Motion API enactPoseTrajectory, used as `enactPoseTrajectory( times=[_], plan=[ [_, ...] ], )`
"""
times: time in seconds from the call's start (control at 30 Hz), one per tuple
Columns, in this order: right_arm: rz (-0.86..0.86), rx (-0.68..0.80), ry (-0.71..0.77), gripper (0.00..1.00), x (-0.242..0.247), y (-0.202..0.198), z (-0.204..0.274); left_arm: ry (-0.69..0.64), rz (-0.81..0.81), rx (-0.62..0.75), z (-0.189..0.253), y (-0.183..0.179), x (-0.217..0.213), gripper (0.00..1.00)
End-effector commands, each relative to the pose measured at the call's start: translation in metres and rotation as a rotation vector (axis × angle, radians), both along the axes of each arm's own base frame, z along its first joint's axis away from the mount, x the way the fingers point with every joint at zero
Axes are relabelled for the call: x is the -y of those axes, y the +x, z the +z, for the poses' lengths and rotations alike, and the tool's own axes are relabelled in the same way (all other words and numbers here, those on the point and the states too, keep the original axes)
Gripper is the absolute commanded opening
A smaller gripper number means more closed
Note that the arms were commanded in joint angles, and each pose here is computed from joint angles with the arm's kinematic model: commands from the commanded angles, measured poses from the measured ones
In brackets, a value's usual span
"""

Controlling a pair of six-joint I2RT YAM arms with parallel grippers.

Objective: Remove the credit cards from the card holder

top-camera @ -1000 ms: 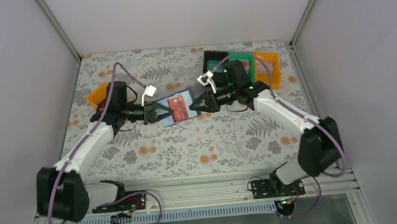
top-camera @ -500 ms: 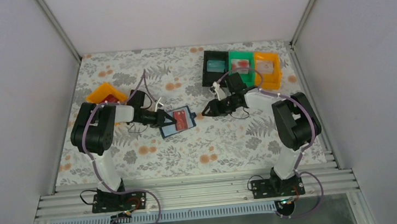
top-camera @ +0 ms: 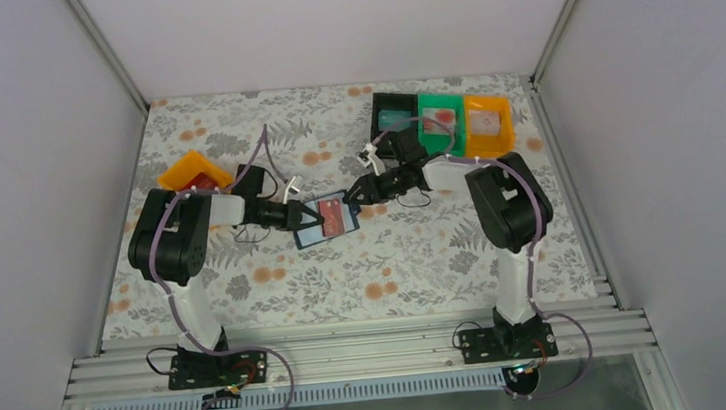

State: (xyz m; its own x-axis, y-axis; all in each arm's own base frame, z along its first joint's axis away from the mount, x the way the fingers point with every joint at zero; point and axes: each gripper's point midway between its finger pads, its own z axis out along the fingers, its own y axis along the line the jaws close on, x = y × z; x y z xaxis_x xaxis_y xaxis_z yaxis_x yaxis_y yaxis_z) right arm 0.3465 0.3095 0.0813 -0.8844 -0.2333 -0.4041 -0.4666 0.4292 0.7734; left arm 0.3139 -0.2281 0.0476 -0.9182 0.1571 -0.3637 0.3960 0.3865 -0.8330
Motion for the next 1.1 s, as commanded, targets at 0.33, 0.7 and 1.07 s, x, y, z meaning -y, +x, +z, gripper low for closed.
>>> enactPoseTrajectory(
  times=[0.33,0.7,1.07],
  plan=[
    [0.084,-0.039,0.057,0.38,-0.018,-0.004,-0.020,-0.058,-0.080,0.119,0.012,0.000,0.012,0.02],
    [0.003,0.005,-0.056,0.45,0.010,0.012,-0.005,-0.059,-0.105,0.139,0.017,-0.001,0.015,0.02],
    [0.071,0.056,0.068,0.42,-0.006,-0.025,0.035,-0.075,-0.112,0.158,0.022,-0.003,0.016,0.02]
  ],
)
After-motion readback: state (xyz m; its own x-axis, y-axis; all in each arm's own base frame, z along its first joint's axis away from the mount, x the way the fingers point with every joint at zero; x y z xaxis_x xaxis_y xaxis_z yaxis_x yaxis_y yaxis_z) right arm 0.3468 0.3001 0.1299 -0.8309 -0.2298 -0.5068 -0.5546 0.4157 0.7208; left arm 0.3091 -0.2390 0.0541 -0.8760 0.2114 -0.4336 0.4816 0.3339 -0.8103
